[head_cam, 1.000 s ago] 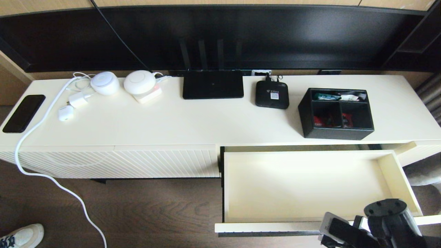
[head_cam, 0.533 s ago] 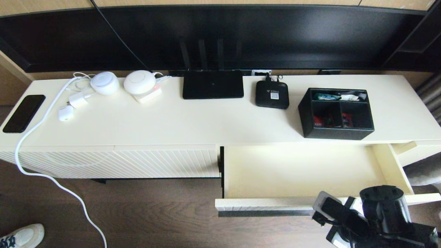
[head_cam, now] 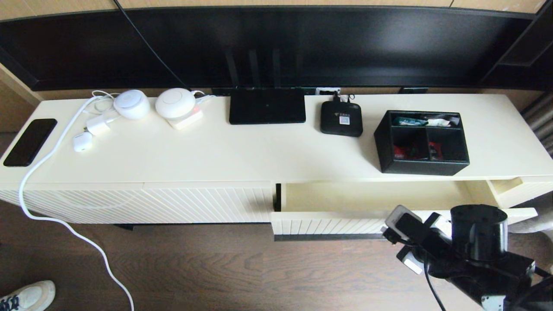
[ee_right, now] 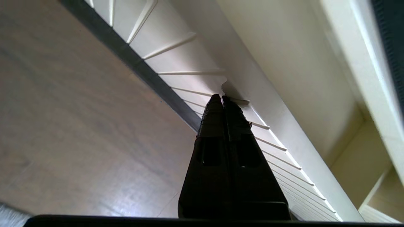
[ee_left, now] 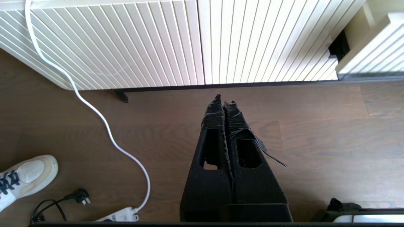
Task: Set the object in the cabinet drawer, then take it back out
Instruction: Close the drawer
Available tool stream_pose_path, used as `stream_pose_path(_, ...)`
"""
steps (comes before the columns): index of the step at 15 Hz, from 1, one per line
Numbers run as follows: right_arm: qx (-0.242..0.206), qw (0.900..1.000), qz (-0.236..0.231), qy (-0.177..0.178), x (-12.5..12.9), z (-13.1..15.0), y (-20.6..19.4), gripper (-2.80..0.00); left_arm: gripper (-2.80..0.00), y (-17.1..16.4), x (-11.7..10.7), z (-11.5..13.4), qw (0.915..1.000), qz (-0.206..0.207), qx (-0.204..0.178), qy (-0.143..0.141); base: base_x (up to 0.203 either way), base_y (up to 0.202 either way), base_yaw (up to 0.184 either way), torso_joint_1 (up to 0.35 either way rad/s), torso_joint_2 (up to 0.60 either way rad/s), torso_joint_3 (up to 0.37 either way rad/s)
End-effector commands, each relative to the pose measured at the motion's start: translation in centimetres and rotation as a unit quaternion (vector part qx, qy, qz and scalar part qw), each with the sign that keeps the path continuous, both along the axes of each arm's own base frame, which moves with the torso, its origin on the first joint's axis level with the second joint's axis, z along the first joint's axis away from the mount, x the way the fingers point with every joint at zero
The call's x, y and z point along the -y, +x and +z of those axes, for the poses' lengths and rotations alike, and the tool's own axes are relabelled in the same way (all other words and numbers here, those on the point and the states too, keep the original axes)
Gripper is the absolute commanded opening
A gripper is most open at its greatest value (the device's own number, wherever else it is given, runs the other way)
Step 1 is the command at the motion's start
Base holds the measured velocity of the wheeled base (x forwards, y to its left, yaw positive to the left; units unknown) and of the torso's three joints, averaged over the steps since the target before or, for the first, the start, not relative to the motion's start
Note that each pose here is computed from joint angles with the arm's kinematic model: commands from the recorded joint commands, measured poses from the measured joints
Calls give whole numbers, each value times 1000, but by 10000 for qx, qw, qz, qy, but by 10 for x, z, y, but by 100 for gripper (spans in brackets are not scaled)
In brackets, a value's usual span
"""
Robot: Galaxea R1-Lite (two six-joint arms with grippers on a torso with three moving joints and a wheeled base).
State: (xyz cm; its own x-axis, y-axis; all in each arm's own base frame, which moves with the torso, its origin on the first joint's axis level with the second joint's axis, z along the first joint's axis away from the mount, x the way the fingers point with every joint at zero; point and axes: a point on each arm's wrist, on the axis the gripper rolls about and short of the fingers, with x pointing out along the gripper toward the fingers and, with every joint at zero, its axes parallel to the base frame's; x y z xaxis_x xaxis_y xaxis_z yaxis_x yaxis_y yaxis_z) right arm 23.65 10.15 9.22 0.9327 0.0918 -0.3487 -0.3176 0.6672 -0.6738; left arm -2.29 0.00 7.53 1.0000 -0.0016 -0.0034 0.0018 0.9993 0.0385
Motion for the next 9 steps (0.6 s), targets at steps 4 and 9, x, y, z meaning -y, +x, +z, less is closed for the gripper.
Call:
stream_pose_path(4, 145, 9998, -117, 44, -3, -8, 23, -280, -280, 0, 0, 0, 10000, 1, 2, -1, 0, 0, 0, 0, 0, 0)
stream_pose_path(9, 292, 9992, -237, 106, -5, -15, 45, -280, -280, 0, 0, 0, 10000, 1, 1, -1, 0, 0, 0, 0, 0, 0)
